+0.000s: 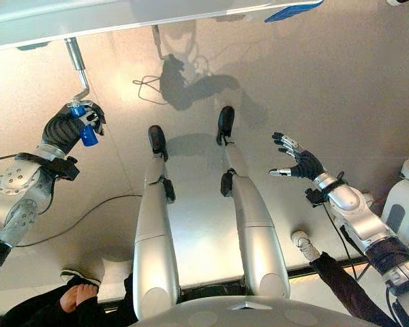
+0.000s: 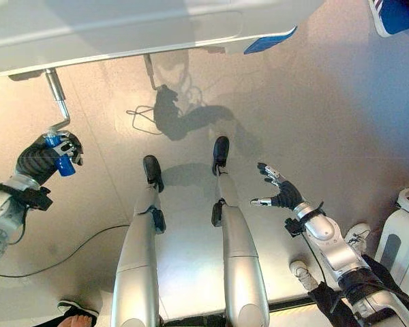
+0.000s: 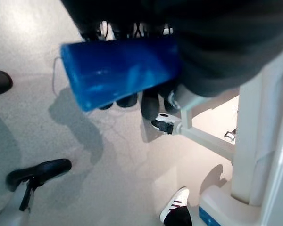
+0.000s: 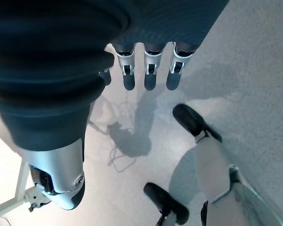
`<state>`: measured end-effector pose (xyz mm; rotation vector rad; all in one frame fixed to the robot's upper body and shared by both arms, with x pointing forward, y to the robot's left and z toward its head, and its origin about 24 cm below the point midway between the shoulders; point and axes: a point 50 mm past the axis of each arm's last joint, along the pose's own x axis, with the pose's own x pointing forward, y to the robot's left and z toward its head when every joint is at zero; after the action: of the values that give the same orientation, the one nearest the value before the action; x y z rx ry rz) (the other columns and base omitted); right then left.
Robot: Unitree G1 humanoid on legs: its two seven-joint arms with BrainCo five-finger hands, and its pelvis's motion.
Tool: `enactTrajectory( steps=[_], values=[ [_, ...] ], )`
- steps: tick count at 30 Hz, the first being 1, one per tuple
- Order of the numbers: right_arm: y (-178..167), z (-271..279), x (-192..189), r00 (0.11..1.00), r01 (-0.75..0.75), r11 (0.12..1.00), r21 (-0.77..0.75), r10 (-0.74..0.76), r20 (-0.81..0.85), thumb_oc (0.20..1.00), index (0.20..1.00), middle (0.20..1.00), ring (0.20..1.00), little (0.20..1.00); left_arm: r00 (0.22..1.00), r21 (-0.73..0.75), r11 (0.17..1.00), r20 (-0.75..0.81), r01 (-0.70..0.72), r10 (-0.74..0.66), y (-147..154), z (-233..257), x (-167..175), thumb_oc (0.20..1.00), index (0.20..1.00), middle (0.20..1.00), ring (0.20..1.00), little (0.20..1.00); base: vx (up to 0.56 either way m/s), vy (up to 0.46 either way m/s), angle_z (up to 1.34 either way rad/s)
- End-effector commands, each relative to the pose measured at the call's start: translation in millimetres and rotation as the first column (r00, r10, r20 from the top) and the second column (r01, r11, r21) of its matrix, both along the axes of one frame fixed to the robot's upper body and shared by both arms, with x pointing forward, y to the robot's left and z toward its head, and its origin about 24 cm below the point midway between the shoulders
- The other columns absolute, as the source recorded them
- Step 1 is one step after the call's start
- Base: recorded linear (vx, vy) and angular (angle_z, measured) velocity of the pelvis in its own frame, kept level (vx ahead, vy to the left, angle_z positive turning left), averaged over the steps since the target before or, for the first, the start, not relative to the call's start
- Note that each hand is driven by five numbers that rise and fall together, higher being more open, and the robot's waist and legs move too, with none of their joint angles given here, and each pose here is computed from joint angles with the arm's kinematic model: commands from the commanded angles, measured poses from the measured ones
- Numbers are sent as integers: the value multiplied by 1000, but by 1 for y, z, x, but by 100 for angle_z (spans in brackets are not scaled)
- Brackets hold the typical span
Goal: Raise the hospital bed
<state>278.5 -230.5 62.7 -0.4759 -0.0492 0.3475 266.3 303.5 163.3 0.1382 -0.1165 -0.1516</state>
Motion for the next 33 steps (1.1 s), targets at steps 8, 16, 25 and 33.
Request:
enactTrajectory(
  steps=[8,16,25,33],
  values=[
    [-10,-4,-17,1000,4,1000,12,-4,-2,1000,1000,1000,1000,1000,998,4,1000,58,28,-29,-6,-27,-29,200,200,200,200,200,0,0,0],
    [-10,0,-17,1000,14,1000,15,-14,14,1000,1000,1000,1000,1000,996,-32,996,17,-87,87,8,-46,-28,200,200,200,200,200,1,4,0],
    [-9,2,-13,1000,21,1000,16,-21,22,1000,1000,1000,1000,1000,981,-83,977,-13,-196,195,19,-60,-16,200,200,200,200,200,2,8,0],
    [-6,8,-6,999,18,1000,23,-19,43,1000,1000,1000,1000,1000,948,-149,937,-33,-317,315,27,-68,3,200,200,200,200,200,0,0,0]
  ],
)
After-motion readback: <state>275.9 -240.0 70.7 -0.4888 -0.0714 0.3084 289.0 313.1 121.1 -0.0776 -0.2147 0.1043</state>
